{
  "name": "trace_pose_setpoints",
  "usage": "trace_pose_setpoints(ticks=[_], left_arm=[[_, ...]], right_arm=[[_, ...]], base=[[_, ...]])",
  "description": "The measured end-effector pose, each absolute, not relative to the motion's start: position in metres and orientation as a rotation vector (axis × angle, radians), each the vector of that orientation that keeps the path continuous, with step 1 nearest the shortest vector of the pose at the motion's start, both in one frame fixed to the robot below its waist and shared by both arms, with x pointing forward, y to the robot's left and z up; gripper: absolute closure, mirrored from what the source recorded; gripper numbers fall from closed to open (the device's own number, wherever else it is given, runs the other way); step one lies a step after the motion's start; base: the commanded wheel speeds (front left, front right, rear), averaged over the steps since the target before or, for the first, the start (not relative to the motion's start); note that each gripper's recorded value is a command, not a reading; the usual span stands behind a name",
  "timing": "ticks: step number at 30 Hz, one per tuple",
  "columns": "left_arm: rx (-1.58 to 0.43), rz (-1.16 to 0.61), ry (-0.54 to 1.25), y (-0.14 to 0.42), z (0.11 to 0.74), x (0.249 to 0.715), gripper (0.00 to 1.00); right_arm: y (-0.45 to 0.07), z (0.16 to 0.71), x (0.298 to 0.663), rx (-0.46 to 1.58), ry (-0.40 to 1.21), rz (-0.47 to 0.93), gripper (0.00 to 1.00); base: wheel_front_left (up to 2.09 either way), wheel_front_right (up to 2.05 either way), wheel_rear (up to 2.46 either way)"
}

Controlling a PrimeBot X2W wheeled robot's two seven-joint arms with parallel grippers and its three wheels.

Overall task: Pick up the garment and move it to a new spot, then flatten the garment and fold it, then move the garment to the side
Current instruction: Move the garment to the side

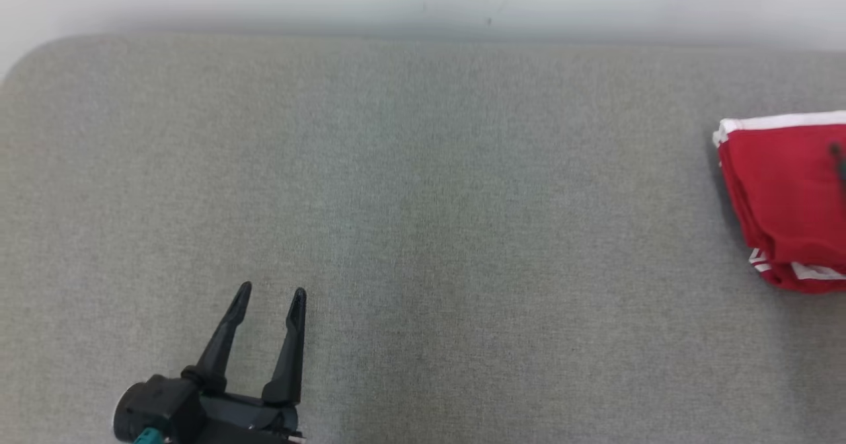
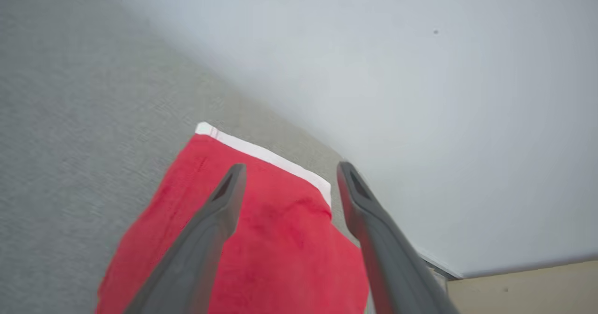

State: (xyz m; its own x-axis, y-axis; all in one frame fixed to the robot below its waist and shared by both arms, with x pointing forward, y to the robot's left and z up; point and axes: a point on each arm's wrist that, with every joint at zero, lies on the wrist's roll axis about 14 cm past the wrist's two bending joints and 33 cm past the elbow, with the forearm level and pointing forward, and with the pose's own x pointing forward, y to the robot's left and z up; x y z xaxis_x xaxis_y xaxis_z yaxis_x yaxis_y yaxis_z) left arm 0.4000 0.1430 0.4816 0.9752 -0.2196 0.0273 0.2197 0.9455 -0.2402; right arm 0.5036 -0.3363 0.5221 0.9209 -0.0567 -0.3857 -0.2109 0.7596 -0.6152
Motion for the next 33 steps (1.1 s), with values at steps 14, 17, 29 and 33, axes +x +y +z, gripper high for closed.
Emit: trace_pose_setpoints(ticks=[14,17,29,33], left_arm=[[-0.262,-0.1,-0.113,0.175,0.517,0.358,0.0],[-0.262,-0.043,-0.145,0.19,0.525,0.352,0.0],[-0.288,-0.002,-0.137,0.2,0.519,0.343,0.0],[-0.287,-0.015,-0.129,0.196,0.517,0.343,0.0]], right_arm=[[-0.199,0.517,0.414,-0.057,0.033,0.141,0.0],[-0.18,0.531,0.397,-0.006,-0.039,0.128,0.0],[-0.157,0.512,0.371,0.053,-0.028,0.14,0.0],[-0.156,0.507,0.367,0.058,-0.015,0.14,0.0]], base=[[0.0,0.0,0.0],[0.0,0.0,0.0],[0.0,0.0,0.0],[0.0,0.0,0.0]])
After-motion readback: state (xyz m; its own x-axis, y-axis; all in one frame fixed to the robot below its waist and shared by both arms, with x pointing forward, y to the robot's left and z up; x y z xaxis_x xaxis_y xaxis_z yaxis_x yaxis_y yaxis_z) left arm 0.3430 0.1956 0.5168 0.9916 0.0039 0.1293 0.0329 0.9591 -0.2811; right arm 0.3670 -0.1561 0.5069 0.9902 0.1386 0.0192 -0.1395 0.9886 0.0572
